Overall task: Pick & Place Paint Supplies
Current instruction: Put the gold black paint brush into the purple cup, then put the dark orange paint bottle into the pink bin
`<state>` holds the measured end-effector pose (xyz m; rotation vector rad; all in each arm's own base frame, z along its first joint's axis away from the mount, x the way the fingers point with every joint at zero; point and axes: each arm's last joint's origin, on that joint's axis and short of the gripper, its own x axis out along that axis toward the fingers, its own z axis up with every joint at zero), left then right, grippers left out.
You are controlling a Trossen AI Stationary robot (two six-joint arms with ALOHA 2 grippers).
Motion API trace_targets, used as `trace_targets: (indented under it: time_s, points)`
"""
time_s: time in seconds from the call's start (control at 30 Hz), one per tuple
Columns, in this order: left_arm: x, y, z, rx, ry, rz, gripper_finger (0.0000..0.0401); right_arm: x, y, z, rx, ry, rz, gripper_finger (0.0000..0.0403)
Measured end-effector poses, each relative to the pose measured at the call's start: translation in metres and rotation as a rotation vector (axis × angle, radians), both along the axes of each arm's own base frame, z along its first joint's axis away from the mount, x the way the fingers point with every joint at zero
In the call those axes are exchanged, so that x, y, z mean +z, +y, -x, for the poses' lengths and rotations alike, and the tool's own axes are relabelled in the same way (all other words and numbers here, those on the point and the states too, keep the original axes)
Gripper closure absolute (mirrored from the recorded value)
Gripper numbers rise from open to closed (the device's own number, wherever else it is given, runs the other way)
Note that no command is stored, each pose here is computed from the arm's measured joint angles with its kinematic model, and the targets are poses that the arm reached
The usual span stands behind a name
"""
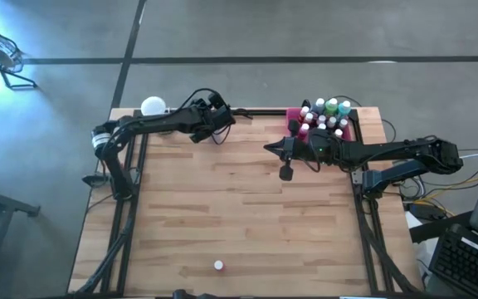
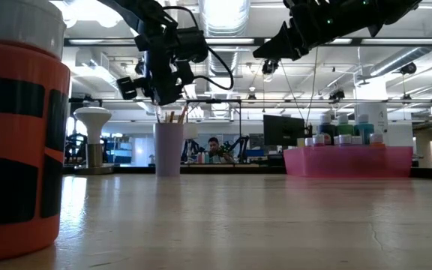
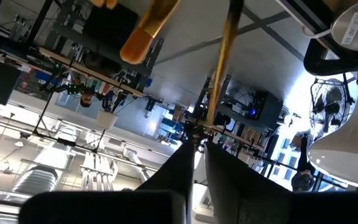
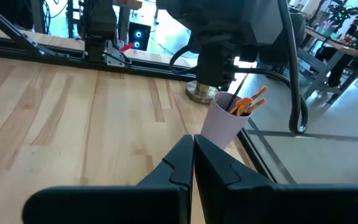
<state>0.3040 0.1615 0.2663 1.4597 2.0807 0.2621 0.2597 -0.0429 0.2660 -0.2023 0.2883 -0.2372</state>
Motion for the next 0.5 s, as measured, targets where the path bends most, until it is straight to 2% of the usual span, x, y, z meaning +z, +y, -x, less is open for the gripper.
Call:
trace_targets:
  time_s: [0.3,0.4,0.47,0.5]
  points:
    - [0.004,-0.002,0.001,0.027,-0.083,-0.031,0.0302,0.000,0.000,0.000,0.000,0.000,0.000,0.0394]
    - [0.018,-0.005,0.007,0.058,-0.194,-0.080,0.0277,0.000,0.000,0.000,0.000,0.002,0.000,0.0394]
    - [0.033,-0.010,0.013,0.078,-0.337,-0.104,0.0264,-0.002,0.000,0.000,0.000,0.005,0.000,0.0394]
    - [0.041,-0.015,0.017,0.076,-0.429,-0.081,0.0259,-0.002,0.000,0.001,0.000,0.007,-0.001,0.0394]
